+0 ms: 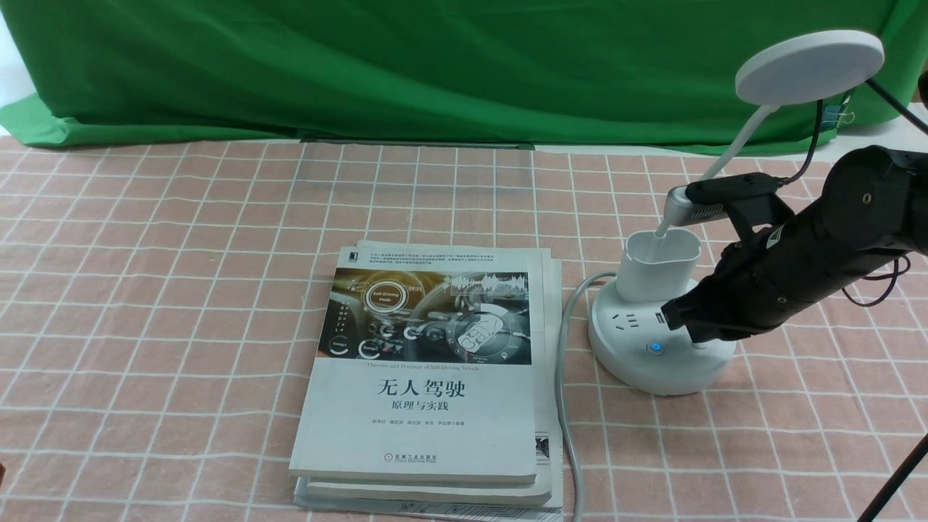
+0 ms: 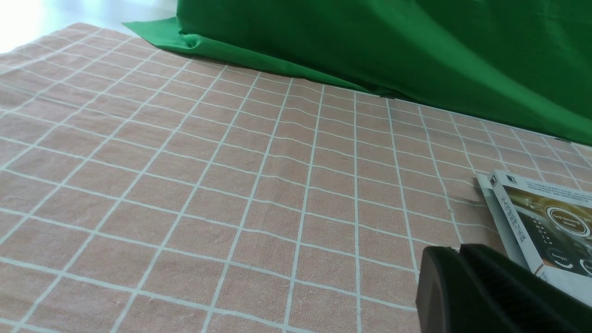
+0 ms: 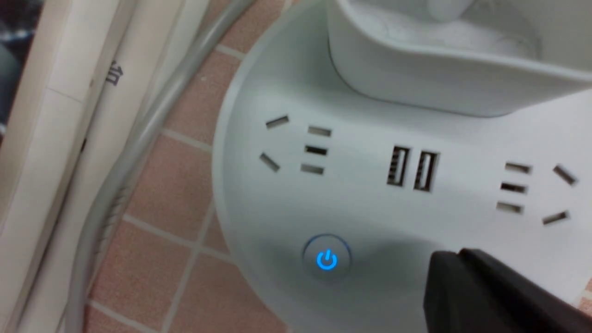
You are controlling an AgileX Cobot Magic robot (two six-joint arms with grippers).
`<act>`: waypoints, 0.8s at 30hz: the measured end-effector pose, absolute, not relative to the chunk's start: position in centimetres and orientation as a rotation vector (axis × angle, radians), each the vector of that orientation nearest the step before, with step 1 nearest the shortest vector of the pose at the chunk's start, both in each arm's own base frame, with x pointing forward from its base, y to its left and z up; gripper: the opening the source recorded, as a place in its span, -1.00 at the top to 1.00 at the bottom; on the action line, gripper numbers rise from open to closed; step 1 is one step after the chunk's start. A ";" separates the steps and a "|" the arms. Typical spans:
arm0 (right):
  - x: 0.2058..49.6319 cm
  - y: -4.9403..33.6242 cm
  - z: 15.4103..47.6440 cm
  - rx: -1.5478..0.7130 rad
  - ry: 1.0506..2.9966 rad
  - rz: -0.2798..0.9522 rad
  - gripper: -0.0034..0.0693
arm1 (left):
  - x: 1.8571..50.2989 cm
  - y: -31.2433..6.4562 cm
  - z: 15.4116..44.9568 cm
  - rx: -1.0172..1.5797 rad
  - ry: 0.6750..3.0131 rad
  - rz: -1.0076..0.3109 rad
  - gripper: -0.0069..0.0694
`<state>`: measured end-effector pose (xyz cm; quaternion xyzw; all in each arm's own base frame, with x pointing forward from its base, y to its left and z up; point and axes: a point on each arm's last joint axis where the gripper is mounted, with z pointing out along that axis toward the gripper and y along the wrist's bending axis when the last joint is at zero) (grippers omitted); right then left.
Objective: Turn on the table lamp on the pink coffee tablecloth with your hand.
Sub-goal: 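Press the button on the base of the white desk lamp with the right gripper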
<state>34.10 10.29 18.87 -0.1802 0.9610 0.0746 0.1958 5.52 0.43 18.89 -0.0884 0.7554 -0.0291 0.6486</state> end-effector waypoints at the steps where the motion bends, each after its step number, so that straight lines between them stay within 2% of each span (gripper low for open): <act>1: 34.1 10.3 18.9 -0.505 2.693 0.209 0.82 | 5.5 0.4 18.9 -0.201 1.717 -0.066 0.77; 24: 34.3 10.1 18.5 -0.522 2.689 0.184 0.82 | 5.5 0.4 18.9 -0.202 1.717 -0.067 0.77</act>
